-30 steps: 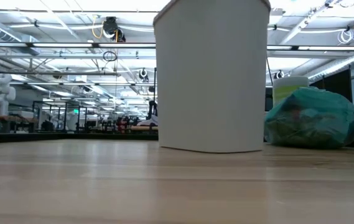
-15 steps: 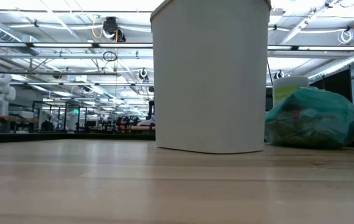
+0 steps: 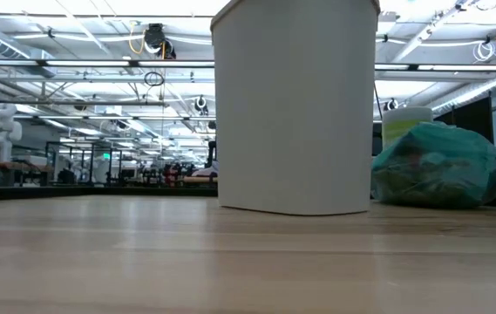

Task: Place trash/remove bag and relplace
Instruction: Put the new blue trash bag inside the white trash bin

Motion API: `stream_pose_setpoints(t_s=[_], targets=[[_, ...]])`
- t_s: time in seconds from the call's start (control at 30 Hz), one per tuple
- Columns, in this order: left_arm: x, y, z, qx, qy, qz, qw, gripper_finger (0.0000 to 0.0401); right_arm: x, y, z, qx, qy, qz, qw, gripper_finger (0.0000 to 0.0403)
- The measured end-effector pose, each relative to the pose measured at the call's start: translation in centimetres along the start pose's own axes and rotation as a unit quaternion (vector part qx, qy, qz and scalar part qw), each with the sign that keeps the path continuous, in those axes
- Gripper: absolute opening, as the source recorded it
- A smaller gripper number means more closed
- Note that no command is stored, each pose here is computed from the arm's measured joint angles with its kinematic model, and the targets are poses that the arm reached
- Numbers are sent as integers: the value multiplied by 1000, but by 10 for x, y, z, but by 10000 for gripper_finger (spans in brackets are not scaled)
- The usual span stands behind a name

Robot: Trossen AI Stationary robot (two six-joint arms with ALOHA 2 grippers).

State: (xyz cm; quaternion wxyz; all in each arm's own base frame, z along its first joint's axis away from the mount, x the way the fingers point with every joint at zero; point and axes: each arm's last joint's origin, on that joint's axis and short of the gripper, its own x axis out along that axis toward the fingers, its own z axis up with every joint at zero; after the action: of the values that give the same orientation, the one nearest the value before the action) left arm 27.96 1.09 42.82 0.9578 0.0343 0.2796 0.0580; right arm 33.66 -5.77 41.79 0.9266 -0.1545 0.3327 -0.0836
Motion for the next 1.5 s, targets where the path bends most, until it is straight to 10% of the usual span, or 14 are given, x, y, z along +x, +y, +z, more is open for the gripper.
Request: stream_pose_setpoints(t_s=[0.43, 1.13, 1.33, 1.5], targets=[[19, -3, -7, -33, 44, -27, 998, 174, -1, -2, 0, -6, -3, -3, 1000, 0], [25, -4, -4, -73, 34, -45, 996, 195, -1, -7, 1, -3, -13, -13, 1000, 0], [29, 4, -9, -62, 59, 77, 993, 155, -1, -8, 1, -3, -12, -14, 1000, 0], [29, 10, -14, -51, 84, 94, 991, 47, -1, -15, -3, 4, -8, -22, 1000, 0]])
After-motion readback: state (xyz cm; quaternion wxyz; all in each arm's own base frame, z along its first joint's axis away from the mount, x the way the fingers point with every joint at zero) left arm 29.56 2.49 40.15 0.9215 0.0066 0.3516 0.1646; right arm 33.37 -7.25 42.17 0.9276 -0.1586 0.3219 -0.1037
